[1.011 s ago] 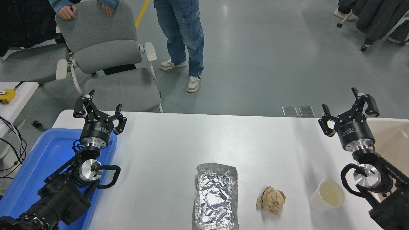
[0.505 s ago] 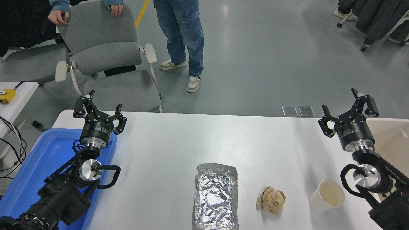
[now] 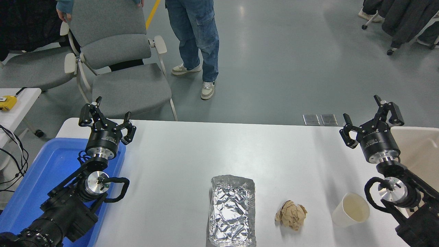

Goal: Dispose of the paper cup in the dustbin

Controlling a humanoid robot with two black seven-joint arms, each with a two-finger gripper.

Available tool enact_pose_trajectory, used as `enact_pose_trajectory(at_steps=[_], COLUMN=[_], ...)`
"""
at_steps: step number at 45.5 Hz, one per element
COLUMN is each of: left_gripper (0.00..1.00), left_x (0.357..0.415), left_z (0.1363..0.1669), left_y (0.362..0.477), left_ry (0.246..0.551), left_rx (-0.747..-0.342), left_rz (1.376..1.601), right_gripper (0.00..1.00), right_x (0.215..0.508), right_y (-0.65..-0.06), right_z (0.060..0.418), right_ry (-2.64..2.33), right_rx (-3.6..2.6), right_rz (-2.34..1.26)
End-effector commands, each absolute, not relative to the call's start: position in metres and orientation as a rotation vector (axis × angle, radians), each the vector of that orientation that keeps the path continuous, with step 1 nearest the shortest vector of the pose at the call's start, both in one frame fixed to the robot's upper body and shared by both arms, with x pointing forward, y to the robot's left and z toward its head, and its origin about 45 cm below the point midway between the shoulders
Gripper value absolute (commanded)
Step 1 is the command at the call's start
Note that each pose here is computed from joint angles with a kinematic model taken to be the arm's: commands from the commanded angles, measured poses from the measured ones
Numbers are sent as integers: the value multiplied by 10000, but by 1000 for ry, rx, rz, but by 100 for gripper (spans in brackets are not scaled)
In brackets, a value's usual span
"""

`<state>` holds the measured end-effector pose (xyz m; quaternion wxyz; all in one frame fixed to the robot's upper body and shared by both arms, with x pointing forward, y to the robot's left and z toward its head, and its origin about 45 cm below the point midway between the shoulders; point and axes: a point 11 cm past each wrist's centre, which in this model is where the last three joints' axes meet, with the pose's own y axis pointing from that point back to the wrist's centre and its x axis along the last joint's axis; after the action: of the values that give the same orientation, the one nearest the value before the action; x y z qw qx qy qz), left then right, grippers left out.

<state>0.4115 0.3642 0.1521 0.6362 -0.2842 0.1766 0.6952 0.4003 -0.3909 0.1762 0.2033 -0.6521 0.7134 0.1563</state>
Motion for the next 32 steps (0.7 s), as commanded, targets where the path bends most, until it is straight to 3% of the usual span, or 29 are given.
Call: enact_pose_trajectory(at_steps=[1,9,27,32], left_gripper=[100,100,100,100], left_x=[4115,4128,4123,4123], left_z=[1519,1531,1520,1522], left_y=[3636,3618,3609,3612], left_ry=[404,405,408,408], left_rx=[-650,-651,-649,-651], left_rz=[1588,1581,1580,1581], right_gripper=[100,100,100,100], right_x=[4025,4020,4030,4031], right_y=[-3998,-4004,-3954,-4008], right_z=[1838,1840,1840,1987], right_ry=[2005,2005,2003,2013], right_rx=[-1816,-1809,-1833,-1862], right_rz=[405,405,411,371])
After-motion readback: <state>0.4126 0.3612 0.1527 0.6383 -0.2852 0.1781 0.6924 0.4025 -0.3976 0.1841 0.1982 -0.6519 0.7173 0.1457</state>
